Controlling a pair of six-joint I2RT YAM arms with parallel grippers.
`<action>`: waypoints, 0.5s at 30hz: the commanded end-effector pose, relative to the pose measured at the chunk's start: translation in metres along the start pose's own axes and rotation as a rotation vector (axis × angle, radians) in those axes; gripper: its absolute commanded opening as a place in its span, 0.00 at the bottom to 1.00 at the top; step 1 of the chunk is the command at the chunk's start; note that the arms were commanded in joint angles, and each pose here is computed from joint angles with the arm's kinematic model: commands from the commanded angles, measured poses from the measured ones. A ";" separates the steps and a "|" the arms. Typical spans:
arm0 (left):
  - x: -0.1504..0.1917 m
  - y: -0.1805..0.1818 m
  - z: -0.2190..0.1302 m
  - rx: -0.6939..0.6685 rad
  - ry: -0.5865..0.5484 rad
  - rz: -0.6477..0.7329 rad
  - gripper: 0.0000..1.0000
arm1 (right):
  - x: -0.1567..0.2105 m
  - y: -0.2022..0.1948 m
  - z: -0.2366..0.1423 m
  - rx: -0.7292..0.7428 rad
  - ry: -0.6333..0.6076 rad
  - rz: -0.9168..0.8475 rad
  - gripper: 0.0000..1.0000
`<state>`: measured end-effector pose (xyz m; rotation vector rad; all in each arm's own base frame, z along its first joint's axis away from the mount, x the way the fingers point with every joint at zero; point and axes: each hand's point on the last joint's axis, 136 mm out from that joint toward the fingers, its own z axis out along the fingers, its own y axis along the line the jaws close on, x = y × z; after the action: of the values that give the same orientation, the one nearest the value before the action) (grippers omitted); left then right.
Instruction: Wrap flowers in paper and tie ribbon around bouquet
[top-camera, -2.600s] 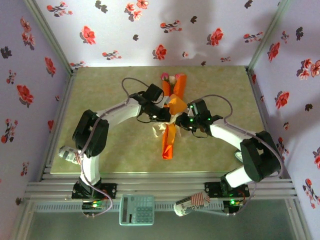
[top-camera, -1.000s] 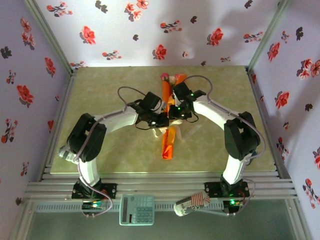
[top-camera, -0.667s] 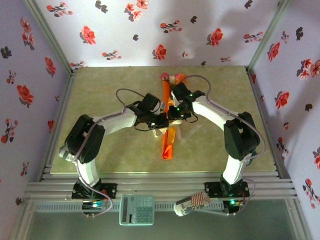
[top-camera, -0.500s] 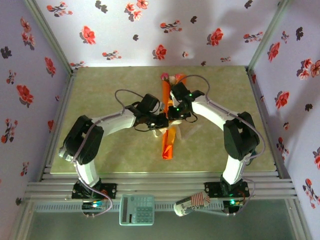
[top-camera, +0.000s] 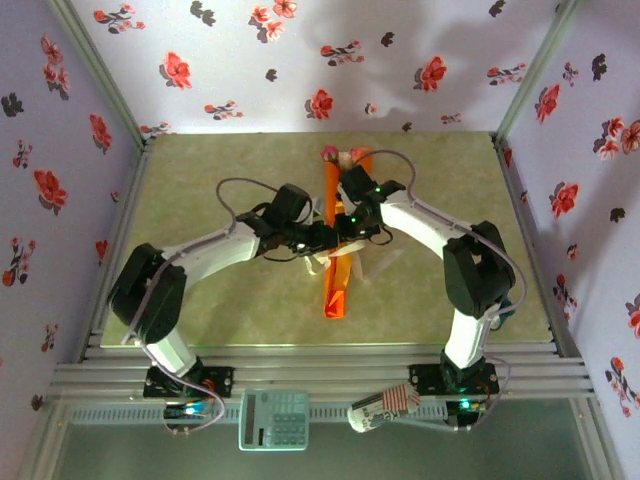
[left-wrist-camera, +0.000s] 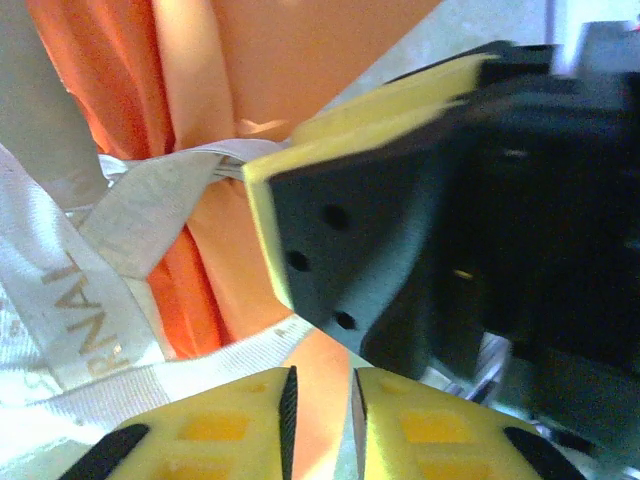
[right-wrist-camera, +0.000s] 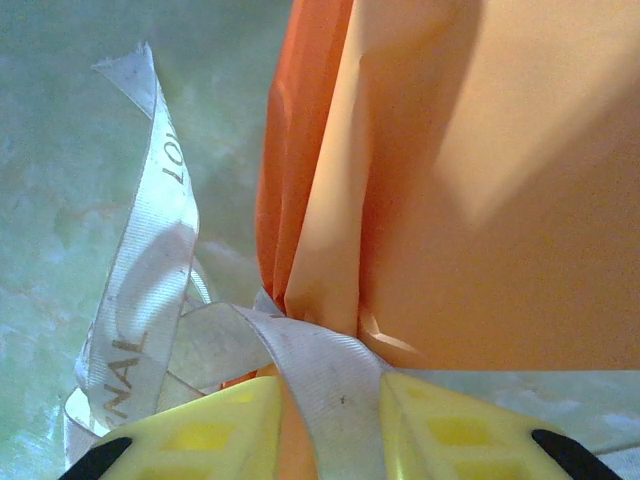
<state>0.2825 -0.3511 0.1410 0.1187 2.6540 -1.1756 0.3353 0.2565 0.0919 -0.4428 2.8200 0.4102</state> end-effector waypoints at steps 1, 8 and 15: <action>-0.002 -0.011 -0.017 0.019 -0.043 0.000 0.27 | 0.002 0.000 -0.003 0.041 0.013 -0.054 0.33; -0.004 0.023 -0.048 -0.090 -0.110 -0.171 0.36 | 0.003 0.000 -0.007 0.118 0.008 -0.146 0.38; 0.011 0.090 -0.056 -0.175 -0.146 -0.780 0.45 | 0.002 0.003 0.005 0.178 0.040 -0.242 0.37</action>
<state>0.2887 -0.2643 0.1290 -0.6426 2.6909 -1.0873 0.3340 0.2627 0.0955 -0.6524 2.7616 0.2127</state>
